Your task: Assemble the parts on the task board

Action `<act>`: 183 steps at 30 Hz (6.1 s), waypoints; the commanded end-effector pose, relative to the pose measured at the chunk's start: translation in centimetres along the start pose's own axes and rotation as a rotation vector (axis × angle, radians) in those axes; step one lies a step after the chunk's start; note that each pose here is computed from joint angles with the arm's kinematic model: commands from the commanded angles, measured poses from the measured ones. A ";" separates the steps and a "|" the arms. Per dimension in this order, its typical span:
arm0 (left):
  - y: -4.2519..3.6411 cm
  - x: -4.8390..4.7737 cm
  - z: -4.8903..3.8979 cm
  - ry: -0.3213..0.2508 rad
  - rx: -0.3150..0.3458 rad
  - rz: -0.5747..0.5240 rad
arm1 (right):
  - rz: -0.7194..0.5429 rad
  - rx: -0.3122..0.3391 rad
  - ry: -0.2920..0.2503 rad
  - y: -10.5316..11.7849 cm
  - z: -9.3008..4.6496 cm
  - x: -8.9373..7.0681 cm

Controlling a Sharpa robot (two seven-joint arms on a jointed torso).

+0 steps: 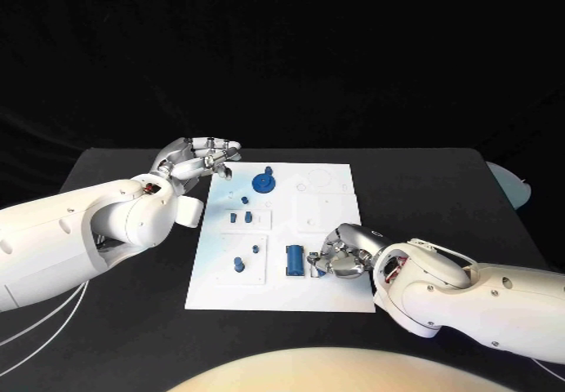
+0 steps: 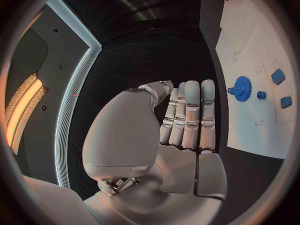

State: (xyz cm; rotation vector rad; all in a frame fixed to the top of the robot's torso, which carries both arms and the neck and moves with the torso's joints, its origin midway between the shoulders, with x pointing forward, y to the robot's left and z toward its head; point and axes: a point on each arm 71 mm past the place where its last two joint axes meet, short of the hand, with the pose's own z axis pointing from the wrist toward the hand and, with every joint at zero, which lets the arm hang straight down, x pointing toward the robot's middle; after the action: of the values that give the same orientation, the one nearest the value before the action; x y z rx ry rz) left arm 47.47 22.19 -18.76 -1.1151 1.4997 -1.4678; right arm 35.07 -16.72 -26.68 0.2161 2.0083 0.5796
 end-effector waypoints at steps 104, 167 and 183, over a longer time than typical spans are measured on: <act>0.01 0.05 -0.17 0.017 0.000 -0.004 | -0.016 -0.024 0.071 -1.0 -0.3 0.5; 0.02 -0.06 -0.23 0.015 -0.003 -0.002 | -0.053 -0.048 0.065 -0.6 0.0 0.3; 0.02 -0.11 -0.23 0.014 -0.003 -0.002 | -0.026 -0.082 -0.006 -0.1 -0.4 -0.3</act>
State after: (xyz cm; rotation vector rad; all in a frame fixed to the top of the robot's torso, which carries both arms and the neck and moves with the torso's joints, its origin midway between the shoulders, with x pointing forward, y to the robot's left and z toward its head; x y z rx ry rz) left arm 47.38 22.59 -18.80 -1.1215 1.5056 -1.4583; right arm 34.90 -17.21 -26.70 0.1480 2.0129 0.6218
